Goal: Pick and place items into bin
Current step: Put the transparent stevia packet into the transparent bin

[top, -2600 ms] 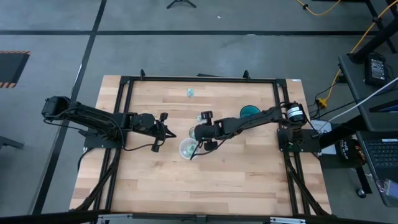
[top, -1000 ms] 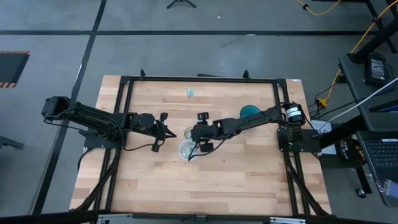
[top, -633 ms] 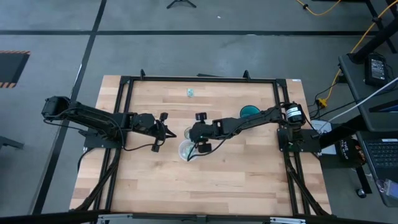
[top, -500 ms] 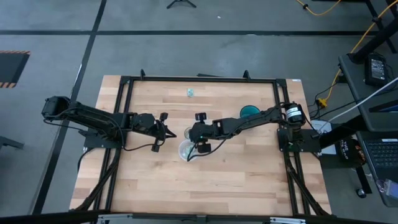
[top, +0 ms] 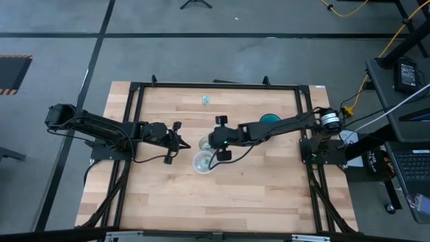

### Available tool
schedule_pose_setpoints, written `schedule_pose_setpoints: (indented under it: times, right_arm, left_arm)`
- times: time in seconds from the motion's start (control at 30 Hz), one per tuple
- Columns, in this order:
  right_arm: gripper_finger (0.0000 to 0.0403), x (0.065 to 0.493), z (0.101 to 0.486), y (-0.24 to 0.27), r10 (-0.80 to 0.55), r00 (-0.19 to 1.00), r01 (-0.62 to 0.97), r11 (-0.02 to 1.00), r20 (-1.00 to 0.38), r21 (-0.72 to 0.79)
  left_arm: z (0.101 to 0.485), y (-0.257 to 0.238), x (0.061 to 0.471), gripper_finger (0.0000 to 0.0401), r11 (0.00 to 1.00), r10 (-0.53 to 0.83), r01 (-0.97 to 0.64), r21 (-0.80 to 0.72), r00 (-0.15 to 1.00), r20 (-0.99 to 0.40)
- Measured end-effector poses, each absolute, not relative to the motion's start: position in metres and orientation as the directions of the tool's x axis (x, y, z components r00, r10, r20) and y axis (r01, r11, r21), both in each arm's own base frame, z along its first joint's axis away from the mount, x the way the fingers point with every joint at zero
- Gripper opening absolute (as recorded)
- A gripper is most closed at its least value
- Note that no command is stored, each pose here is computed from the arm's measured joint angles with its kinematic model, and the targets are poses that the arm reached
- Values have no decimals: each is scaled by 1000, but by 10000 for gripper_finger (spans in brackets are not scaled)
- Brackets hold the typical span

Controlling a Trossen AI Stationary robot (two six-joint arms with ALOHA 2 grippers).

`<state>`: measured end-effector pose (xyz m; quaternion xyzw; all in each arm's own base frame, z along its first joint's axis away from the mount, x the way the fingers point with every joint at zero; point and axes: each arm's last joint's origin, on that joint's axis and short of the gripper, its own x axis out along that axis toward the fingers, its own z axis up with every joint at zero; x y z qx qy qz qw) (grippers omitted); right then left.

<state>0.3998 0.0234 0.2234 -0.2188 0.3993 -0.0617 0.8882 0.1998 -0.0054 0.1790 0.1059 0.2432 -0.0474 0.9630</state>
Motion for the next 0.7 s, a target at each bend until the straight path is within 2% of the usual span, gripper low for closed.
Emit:
schedule_pose_setpoints:
  times: [0.17,0.3,0.5,0.7]
  right_arm:
    - [49,375,238,23,-277,727,-32,900,-629,-435]
    - [7,350,233,21,-270,800,20,905,-536,-426]
    - [23,313,216,17,-263,899,94,897,-351,-432]
    - [20,287,194,7,-284,940,191,897,-189,-398]
  left_arm:
    - [180,-5,201,12,976,-39,133,172,885,-464]
    - [184,-3,202,23,975,35,64,215,904,-425]
    - [185,1,202,65,960,176,-65,271,895,-410]
    - [184,5,201,124,937,294,-176,303,865,-407]
